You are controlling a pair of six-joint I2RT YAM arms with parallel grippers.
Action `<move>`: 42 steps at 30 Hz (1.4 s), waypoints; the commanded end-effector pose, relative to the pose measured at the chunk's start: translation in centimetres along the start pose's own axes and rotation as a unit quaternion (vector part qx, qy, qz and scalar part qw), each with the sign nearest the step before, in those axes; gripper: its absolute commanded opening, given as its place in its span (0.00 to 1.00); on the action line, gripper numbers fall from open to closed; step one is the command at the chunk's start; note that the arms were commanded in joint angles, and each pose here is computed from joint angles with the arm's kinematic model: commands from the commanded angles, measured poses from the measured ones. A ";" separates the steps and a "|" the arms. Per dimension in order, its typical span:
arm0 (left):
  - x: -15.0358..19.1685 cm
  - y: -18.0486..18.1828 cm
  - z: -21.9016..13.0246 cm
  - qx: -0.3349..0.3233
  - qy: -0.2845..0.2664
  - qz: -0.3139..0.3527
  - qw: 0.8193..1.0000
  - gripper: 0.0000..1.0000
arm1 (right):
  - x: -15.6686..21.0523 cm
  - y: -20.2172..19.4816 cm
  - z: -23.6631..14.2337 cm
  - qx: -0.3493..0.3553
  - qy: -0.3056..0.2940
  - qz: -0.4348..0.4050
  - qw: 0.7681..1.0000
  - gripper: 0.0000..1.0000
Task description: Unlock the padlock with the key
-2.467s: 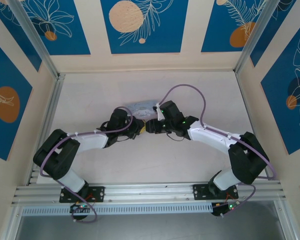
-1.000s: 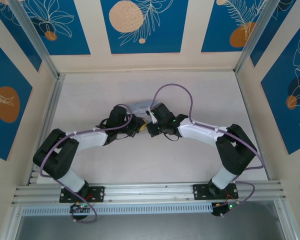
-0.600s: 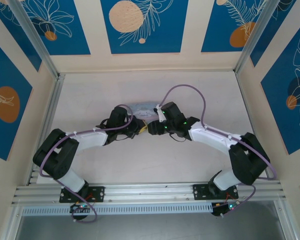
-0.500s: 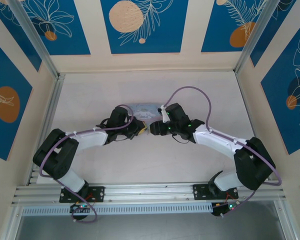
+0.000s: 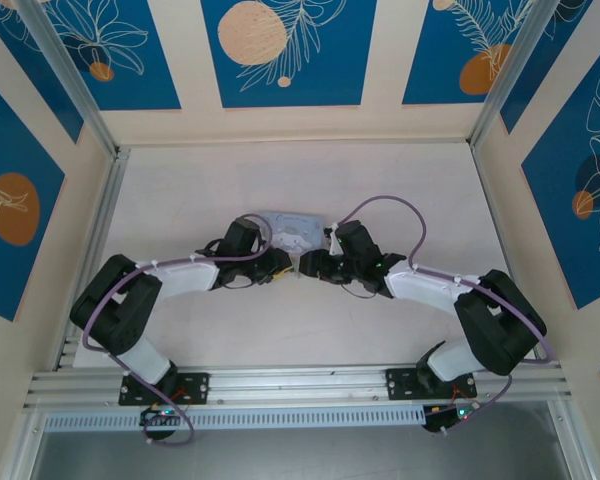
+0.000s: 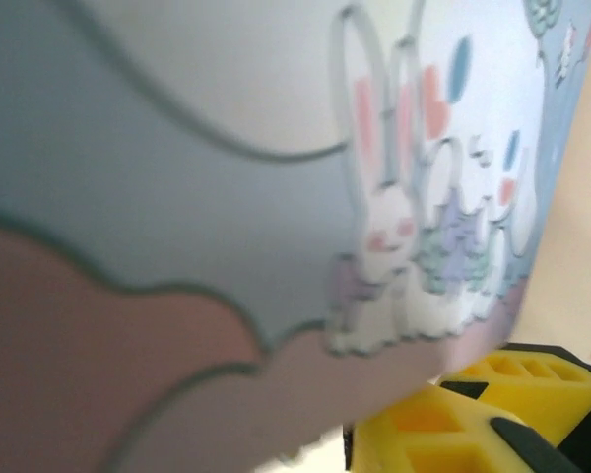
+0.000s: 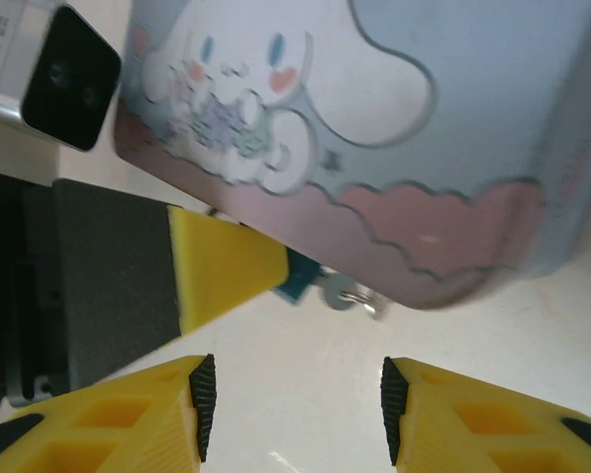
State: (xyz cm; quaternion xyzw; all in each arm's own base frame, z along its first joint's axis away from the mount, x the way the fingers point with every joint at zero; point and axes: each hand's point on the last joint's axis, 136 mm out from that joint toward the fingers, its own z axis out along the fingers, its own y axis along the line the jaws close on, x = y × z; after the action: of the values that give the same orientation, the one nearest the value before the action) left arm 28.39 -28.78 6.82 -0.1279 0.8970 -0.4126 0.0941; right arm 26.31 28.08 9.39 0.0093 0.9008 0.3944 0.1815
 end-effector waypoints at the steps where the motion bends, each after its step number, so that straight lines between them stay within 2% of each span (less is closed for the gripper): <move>1: 0.4 -0.9 -0.6 0.010 0.002 0.020 1.000 0.35 | -0.3 1.2 0.5 -0.026 -0.001 0.026 0.999 0.49; 6: 0.3 -0.8 -2.2 0.002 -0.022 0.021 1.000 0.48 | -0.6 1.1 1.4 -0.023 0.007 0.038 0.999 0.49; 13: -0.6 -1.8 -5.3 -0.016 -0.061 0.048 0.997 0.82 | -2.6 0.6 2.5 -0.020 0.003 0.052 0.998 0.49; 17: -1.7 -2.4 -6.5 -0.029 -0.076 0.060 0.995 0.96 | -5.1 1.0 2.6 -0.023 -0.012 0.043 0.999 0.48; 23: -4.1 -2.9 -7.5 -0.038 -0.095 0.067 0.993 0.99 | -7.0 1.3 2.7 -0.027 -0.014 0.011 0.999 0.47; 28: -6.3 -2.7 -8.0 -0.052 -0.100 0.071 0.991 0.99 | -4.5 1.0 2.3 -0.038 0.002 -0.026 0.999 0.47; 34: -7.5 -2.5 -8.0 -0.053 -0.100 0.067 0.991 0.99 | -2.0 -0.9 3.4 0.001 0.020 -0.072 0.997 0.46; 42: -8.5 -2.2 -8.3 -0.055 -0.106 0.065 0.991 0.99 | -0.7 -2.3 5.8 0.049 0.039 -0.105 0.992 0.41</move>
State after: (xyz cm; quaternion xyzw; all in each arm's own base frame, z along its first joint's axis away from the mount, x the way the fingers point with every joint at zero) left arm 33.99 -21.88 13.57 -0.1246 0.9104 -0.3366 0.2056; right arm 28.78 30.40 5.24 -0.0721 0.9144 0.3570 0.1767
